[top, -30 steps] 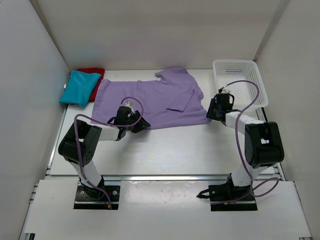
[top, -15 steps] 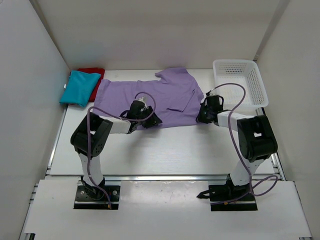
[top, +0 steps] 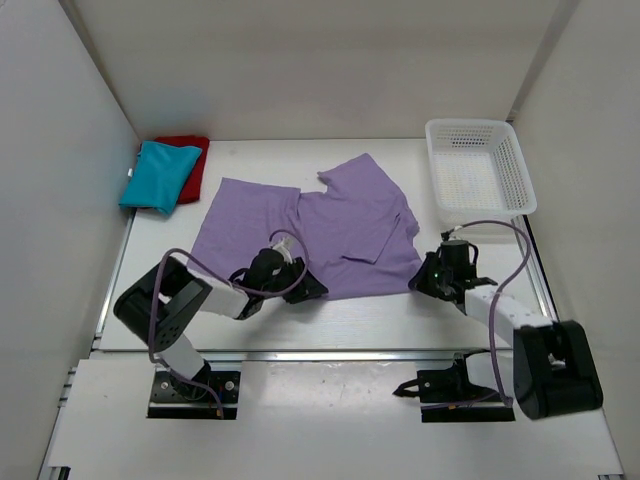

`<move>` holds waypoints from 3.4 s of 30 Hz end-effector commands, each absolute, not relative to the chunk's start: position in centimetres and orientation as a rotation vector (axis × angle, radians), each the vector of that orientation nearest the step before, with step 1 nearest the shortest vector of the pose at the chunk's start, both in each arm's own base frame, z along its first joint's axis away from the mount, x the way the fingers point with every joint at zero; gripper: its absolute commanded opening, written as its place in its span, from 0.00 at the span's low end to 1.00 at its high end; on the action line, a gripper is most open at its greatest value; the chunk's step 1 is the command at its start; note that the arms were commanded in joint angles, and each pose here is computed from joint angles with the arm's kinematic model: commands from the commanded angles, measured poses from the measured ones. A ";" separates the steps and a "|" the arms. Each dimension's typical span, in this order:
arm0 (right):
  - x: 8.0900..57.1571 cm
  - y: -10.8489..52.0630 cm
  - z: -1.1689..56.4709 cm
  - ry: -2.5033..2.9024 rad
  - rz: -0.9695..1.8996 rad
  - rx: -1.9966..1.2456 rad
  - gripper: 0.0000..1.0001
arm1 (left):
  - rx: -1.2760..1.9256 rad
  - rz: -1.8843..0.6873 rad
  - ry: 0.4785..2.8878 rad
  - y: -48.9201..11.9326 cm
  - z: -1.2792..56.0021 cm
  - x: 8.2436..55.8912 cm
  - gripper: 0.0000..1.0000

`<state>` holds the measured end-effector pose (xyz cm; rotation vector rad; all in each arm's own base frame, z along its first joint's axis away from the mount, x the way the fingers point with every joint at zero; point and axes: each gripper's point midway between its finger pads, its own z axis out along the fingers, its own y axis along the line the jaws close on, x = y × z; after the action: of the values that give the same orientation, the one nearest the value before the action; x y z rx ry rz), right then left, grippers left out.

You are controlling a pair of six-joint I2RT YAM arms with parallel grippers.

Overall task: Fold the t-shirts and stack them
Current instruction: Fold the flattened tshirt in 1/3 of the way

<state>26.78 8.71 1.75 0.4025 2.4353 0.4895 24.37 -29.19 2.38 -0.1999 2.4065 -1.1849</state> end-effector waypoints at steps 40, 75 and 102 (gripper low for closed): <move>33.4 21.4 4.3 2.420 0.820 -0.005 0.16 | -1.008 -0.910 2.018 -4.5 4.7 26.9 0.30; 25.4 10.5 0.3 2.481 0.403 0.244 0.03 | -1.133 -0.973 2.104 -5.6 1.2 26.0 0.23; 28.9 19.8 8.3 2.334 0.665 -0.126 0.00 | -0.661 -0.560 2.066 -4.2 12.0 43.9 0.16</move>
<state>28.30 18.36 7.59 -0.0551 2.3720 0.6358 41.72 -7.13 14.78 -0.6127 1.9893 -0.7405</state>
